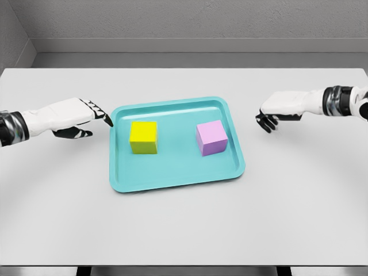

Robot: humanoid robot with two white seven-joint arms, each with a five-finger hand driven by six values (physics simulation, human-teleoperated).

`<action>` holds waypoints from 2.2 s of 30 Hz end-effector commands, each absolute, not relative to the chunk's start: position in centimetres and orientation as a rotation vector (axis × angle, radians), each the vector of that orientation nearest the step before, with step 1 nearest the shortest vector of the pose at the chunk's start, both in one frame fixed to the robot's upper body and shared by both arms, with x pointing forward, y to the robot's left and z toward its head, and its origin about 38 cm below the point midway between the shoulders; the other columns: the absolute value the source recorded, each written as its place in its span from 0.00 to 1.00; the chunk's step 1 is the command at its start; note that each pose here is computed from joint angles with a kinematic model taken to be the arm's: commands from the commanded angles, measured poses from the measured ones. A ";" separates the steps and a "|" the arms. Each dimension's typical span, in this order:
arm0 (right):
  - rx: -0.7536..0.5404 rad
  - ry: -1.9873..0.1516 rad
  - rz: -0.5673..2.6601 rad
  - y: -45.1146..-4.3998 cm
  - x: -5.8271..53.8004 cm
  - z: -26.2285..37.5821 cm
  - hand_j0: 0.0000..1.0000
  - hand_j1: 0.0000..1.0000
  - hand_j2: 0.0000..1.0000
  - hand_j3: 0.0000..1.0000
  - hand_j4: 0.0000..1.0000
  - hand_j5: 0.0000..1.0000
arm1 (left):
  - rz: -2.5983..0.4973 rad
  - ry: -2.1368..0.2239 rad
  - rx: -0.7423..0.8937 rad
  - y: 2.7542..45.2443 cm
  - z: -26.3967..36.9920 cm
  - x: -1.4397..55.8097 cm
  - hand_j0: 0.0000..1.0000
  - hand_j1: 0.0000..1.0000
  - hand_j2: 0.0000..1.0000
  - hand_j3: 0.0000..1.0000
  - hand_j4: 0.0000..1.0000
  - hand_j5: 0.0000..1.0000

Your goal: Push two cubes

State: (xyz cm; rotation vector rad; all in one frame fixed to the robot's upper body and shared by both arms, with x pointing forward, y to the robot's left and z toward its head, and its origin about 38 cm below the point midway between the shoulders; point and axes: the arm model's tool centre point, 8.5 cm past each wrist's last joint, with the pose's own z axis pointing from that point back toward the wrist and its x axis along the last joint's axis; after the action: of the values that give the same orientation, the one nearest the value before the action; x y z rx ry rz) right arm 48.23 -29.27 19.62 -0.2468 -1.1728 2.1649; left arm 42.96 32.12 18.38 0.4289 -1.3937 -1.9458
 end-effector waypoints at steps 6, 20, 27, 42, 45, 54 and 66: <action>-0.209 -1.118 2.261 -26.8 48.0 18.1 0.13 0.13 0.13 0.13 0.13 0.13 | -1.932 -1.436 0.405 30.8 18.3 43.0 0.67 0.67 0.67 0.67 0.67 0.67; -0.169 -1.114 2.345 -24.4 47.4 17.7 0.13 0.13 0.13 0.13 0.13 0.13 | -1.960 -1.441 0.366 29.3 17.4 42.7 0.67 0.67 0.67 0.67 0.67 0.67; -0.164 -1.128 2.372 -23.5 47.2 18.2 0.13 0.13 0.13 0.13 0.13 0.13 | -1.979 -1.457 0.353 28.4 17.5 42.4 0.67 0.67 0.67 0.67 0.67 0.67; -0.127 -1.133 2.418 -21.5 46.8 17.7 0.13 0.13 0.13 0.13 0.13 0.13 | -1.995 -1.466 0.336 27.5 17.2 42.3 0.67 0.67 0.67 0.67 0.67 0.67; -0.121 -1.134 2.427 -21.2 46.7 17.7 0.13 0.13 0.13 0.13 0.13 0.13 | -1.993 -1.450 0.352 28.3 17.4 42.3 0.67 0.67 0.67 0.67 0.67 0.67; -0.104 -1.157 2.453 -19.8 46.4 17.8 0.13 0.13 0.13 0.13 0.13 0.13 | -1.965 -1.503 0.322 26.4 17.2 42.9 0.64 0.64 0.64 0.64 0.64 0.64; -0.095 -1.179 2.463 -18.6 46.5 18.0 0.13 0.13 0.13 0.13 0.13 0.13 | -1.960 -1.523 0.317 25.9 17.5 43.1 0.64 0.64 0.64 0.64 0.64 0.64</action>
State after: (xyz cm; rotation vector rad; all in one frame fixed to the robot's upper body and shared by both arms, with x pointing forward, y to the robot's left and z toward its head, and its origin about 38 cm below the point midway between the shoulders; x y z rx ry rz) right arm 46.52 -18.84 18.05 -0.1006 -1.1729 2.4673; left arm 43.04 25.67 17.32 0.3149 -1.5216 -1.9678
